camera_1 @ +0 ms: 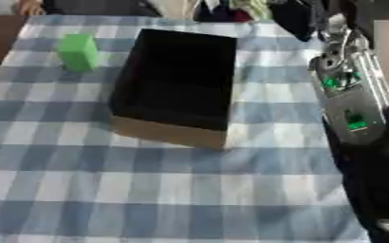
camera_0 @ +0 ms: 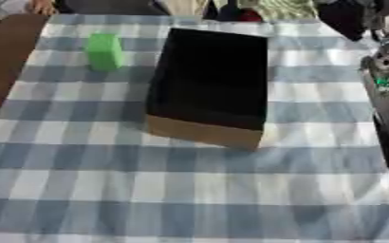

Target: Pick up objects on the table and place them in the box.

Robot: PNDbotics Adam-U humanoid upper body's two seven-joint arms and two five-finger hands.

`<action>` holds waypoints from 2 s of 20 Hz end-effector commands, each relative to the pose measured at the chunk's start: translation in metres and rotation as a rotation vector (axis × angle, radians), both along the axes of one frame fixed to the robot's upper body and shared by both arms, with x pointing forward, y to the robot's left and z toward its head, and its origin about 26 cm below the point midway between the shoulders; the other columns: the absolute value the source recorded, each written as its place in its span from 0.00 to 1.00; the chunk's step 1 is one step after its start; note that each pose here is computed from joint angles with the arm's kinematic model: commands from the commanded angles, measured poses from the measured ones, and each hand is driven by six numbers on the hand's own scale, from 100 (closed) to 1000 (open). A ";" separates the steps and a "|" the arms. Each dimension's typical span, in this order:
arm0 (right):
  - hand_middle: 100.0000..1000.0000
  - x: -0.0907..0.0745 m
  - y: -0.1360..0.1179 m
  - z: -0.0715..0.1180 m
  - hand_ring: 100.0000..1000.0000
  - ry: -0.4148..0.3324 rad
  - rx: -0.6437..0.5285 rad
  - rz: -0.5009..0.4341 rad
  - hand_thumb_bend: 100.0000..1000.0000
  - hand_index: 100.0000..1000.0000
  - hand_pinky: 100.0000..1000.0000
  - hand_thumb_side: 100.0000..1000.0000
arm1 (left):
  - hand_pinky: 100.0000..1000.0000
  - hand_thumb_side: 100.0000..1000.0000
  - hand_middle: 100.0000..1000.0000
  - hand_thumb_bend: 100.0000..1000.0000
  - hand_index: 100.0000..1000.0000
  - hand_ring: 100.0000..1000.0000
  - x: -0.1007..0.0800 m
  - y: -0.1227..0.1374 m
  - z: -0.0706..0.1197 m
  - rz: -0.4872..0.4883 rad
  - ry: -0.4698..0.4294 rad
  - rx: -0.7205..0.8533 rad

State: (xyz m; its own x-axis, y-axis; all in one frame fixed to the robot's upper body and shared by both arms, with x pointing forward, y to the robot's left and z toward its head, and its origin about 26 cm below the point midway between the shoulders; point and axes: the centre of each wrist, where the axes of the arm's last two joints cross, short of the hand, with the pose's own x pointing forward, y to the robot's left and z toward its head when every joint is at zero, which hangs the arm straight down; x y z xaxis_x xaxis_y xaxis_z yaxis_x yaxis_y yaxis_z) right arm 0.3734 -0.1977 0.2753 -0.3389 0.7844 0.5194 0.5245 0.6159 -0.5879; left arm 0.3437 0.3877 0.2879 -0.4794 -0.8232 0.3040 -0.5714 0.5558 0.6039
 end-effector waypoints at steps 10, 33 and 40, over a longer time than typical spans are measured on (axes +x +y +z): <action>0.77 -0.011 -0.001 0.008 0.90 -0.043 0.028 0.006 0.00 0.90 0.84 0.28 | 0.61 0.00 0.60 0.18 0.88 0.62 0.030 0.056 0.021 0.006 0.320 0.380; 0.77 -0.013 0.001 0.004 0.90 -0.029 0.064 -0.001 0.00 0.90 0.83 0.27 | 0.59 0.35 0.82 0.55 1.00 0.81 0.090 0.054 0.026 0.001 0.534 0.666; 0.77 -0.013 0.003 0.004 0.90 -0.024 0.064 0.008 0.00 0.90 0.83 0.26 | 0.58 0.34 0.86 0.60 1.00 0.84 0.107 0.042 0.031 0.036 0.587 0.737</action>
State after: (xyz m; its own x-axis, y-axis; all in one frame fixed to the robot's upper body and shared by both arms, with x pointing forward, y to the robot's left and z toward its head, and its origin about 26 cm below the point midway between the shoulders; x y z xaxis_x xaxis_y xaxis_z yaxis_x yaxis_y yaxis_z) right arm 0.3640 -0.1957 0.2706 -0.3374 0.7507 0.5679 0.5217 0.6513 -0.5510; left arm 0.4534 0.4254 0.3035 -0.4036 -0.9111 -0.0838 -0.0482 -0.0702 0.9964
